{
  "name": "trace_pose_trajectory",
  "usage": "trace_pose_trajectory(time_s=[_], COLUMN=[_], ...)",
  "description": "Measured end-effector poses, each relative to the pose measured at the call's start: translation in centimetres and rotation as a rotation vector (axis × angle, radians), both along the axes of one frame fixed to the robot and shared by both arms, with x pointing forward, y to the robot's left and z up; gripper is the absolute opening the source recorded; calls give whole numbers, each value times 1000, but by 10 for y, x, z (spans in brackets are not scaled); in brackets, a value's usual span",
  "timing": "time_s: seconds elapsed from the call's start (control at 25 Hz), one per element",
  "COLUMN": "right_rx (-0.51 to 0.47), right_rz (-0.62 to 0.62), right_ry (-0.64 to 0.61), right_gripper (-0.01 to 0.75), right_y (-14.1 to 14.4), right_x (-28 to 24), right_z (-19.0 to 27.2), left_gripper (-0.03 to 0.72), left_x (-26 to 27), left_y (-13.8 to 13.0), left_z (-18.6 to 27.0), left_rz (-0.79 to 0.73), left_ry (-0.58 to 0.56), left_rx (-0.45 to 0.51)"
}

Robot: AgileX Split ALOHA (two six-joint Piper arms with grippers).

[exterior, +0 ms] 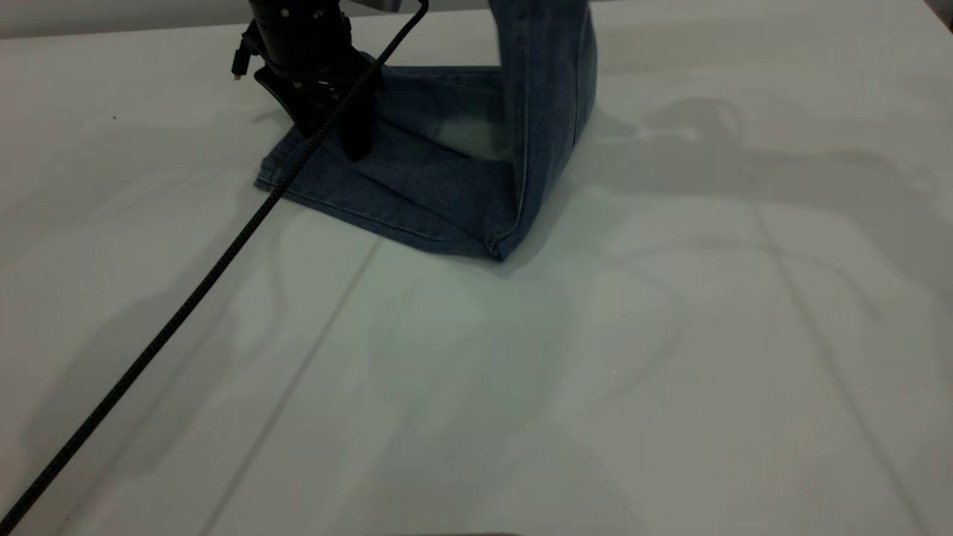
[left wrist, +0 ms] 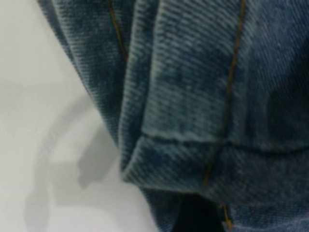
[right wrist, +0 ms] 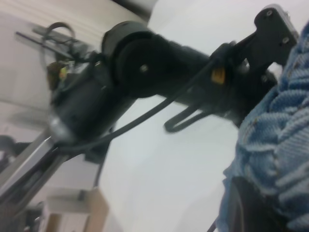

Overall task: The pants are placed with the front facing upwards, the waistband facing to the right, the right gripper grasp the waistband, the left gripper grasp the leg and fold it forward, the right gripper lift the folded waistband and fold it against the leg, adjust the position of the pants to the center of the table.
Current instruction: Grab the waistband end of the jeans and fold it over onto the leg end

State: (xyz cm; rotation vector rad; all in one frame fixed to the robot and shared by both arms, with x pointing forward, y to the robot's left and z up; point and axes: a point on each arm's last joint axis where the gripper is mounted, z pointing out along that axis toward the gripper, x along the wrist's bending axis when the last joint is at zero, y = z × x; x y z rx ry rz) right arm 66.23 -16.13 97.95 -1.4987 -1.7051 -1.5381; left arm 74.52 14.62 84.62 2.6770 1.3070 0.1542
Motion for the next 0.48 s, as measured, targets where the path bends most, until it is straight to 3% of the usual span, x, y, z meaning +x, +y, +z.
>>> trace_pose_trajectory(time_s=[0.16, 0.32, 0.48], right_rx=[-61, -43, -36], right_rz=[-76, -103, -104], right_ry=[2, -25, -88], right_gripper=[83, 83, 83], right_y=[20, 30, 33], right_x=[7, 10, 12], right_z=[-22, -32, -29], left_gripper=[500, 500, 500], left_x=[0, 0, 12], left_y=[0, 1, 8], left_z=[3, 18, 74], left_rz=[16, 59, 119], left_ry=[14, 36, -101], left_rx=[-3, 6, -31])
